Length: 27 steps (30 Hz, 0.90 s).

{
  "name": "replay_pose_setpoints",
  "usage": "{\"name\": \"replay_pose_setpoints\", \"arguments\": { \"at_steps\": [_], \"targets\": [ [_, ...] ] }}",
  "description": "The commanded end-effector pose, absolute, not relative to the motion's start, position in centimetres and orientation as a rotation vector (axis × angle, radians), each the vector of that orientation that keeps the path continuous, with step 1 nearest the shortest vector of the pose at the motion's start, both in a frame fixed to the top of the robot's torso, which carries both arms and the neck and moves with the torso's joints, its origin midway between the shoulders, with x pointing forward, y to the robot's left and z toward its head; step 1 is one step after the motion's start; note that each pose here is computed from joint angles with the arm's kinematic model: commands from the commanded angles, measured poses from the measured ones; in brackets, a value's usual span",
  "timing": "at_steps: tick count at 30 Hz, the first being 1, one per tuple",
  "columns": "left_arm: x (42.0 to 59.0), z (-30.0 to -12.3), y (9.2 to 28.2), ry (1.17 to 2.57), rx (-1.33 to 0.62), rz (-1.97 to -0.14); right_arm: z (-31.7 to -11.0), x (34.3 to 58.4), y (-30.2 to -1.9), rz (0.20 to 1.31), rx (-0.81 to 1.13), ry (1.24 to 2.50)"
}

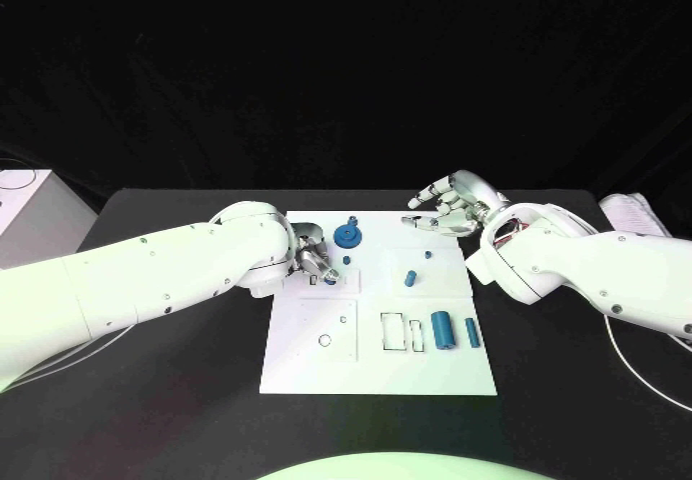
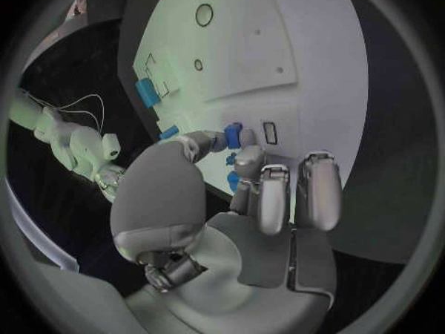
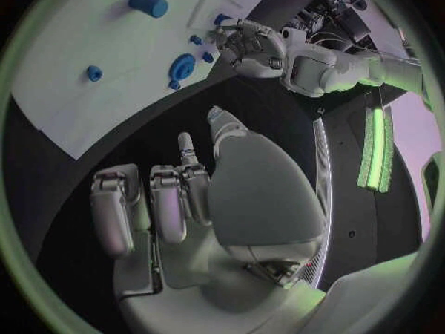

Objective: Assemble the parts on the task board

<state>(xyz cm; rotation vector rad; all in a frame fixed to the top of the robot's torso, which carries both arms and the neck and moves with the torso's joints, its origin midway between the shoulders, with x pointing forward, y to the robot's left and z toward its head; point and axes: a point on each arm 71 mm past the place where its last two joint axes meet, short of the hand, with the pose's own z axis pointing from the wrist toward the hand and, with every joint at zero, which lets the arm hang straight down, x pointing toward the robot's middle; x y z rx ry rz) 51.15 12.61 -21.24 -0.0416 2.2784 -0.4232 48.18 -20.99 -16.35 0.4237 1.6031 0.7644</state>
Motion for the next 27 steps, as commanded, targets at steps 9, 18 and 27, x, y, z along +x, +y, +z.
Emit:
{"name": "replay_pose_setpoints", "arguments": {
  "at_steps": [9,18,27],
  "targets": [
    [50.8,-21.78,12.01,2.324,-0.035,-0.445,-16.36,48.13,-20.86,0.762,0.397,1.608],
    [50.94,-21.81,12.02,2.323,-0.038,-0.442,-16.35,48.1,-20.89,0.762,0.397,1.608],
    [51.02,-21.84,12.14,2.324,-0.04,-0.437,-16.35,48.08,-20.92,0.761,0.398,1.608]
  ]
}}
